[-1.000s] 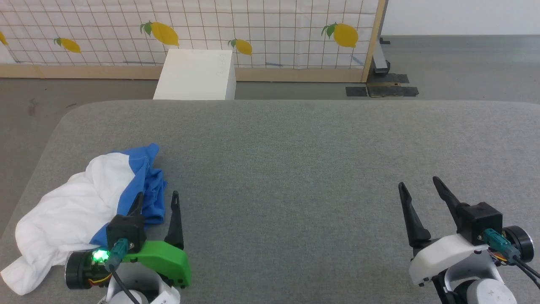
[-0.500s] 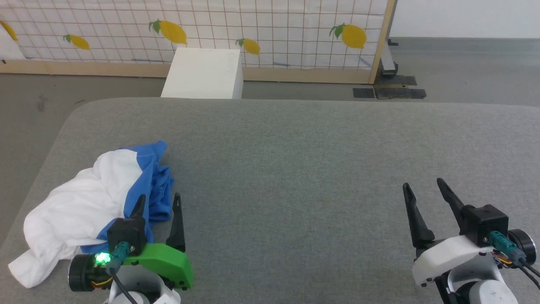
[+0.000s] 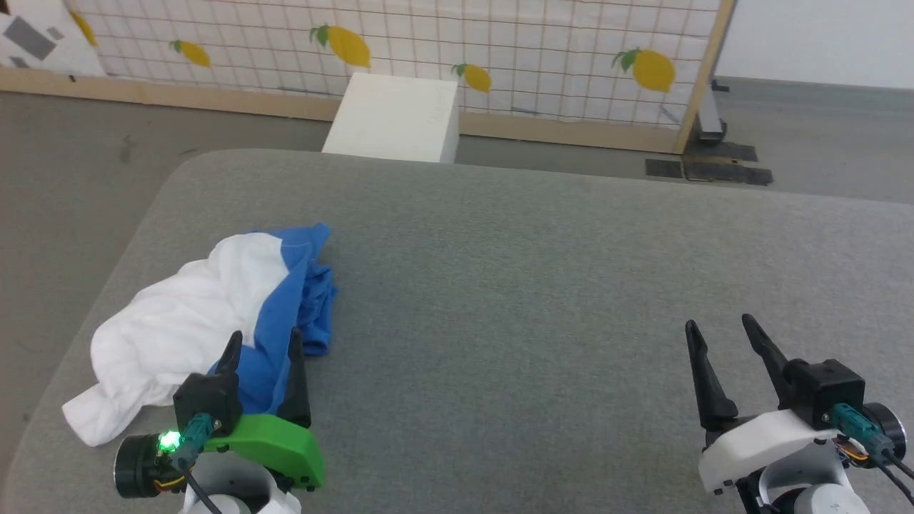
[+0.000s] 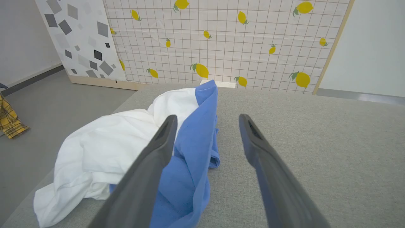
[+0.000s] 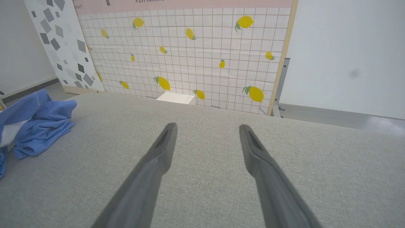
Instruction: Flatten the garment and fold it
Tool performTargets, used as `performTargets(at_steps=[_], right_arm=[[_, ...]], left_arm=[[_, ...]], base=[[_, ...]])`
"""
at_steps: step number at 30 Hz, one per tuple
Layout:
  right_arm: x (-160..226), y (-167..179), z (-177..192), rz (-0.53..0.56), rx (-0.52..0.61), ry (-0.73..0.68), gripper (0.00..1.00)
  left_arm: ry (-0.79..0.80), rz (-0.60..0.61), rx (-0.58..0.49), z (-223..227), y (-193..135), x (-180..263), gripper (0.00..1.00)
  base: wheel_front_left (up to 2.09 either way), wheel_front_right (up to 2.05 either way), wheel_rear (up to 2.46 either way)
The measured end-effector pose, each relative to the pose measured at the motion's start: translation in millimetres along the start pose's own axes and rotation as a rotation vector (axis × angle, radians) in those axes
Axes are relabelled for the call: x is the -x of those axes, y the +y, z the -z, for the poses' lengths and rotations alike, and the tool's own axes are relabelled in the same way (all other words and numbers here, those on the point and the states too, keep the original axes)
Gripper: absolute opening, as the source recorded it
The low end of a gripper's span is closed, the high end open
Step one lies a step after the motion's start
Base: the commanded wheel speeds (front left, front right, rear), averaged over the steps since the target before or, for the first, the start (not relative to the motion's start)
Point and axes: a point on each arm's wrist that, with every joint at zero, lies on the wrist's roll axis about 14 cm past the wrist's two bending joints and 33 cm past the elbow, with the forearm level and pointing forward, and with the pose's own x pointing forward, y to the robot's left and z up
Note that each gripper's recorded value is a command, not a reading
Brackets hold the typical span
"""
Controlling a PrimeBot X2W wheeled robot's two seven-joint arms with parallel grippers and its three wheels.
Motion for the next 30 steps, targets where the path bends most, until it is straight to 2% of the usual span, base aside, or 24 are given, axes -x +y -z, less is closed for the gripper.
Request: performTargets(at_steps=[16,30], right_arm=[[-23.2,40.6,8.7,-0.123,-0.032,0.005,1.0],[-31.6,62.6,14.4,-0.184,-0.058,0.01,1.0]], left_arm=[[-0.017,-0.147,0.016,1.5,46.1,28.0,1.0],[-0.032,-0.23,0.029,2.5,69.8,47.3,1.0]], base=[[0.0,0.0,0.0],[0.0,0.0,0.0]])
